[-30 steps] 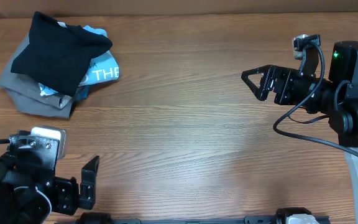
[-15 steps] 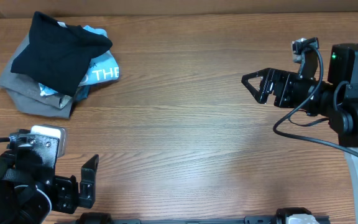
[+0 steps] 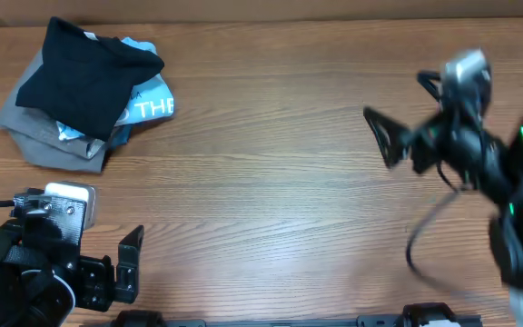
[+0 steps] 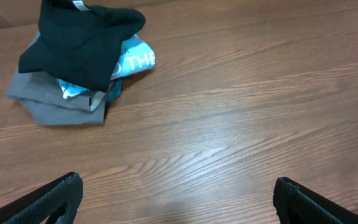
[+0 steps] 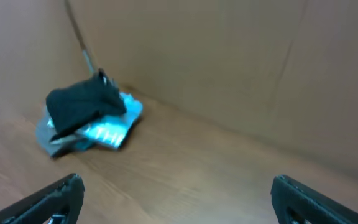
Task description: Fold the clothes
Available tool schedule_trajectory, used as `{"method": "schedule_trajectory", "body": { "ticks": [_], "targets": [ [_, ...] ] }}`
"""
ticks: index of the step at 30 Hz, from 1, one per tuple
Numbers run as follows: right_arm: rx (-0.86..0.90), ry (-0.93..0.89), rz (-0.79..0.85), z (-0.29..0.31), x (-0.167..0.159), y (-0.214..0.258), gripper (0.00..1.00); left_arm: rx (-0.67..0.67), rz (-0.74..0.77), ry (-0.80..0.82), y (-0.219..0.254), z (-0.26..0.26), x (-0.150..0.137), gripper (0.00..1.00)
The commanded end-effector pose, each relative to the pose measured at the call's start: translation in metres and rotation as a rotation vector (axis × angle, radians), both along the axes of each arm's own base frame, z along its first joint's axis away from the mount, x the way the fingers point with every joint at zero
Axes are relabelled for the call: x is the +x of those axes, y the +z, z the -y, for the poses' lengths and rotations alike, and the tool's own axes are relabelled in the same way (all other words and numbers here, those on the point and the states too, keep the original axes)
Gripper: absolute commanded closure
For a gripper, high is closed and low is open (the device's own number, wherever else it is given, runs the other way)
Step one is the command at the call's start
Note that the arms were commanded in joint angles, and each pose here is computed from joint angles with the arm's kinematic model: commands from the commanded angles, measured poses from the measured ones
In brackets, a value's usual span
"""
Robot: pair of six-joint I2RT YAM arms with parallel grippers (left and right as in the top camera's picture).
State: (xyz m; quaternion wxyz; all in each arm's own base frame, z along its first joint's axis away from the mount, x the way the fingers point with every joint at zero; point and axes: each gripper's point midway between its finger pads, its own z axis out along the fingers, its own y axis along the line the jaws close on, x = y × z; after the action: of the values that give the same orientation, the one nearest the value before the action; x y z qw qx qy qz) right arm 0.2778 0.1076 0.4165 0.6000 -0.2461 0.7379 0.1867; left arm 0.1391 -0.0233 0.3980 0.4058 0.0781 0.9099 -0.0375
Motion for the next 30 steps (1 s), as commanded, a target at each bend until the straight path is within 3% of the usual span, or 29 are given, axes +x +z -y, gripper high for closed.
{"method": "schedule_trajectory", "body": {
  "ticks": [1,7,17,22,30],
  "targets": [
    [-0.102,0.0,0.099,0.005,-0.027,-0.019,0.0,-0.008,-0.005,0.008,-0.001,0.0,0.0,0.0],
    [-0.104,0.001,0.108,0.007,-0.055,-0.082,0.0,-0.008,-0.005,0.008,-0.001,0.0,0.0,0.0],
    [-0.08,-0.014,0.417,0.006,-0.055,-0.182,0.0,-0.008,-0.005,0.008,-0.001,0.0,0.001,0.0],
    [-0.071,-0.018,0.514,0.007,-0.063,-0.197,0.0,-0.008,-0.005,0.009,-0.001,0.0,0.0,0.0],
    [-0.079,-0.047,0.44,0.012,-0.059,-0.213,0.0,-0.008,-0.005,0.008,-0.001,0.0,0.001,0.0]
  ]
}}
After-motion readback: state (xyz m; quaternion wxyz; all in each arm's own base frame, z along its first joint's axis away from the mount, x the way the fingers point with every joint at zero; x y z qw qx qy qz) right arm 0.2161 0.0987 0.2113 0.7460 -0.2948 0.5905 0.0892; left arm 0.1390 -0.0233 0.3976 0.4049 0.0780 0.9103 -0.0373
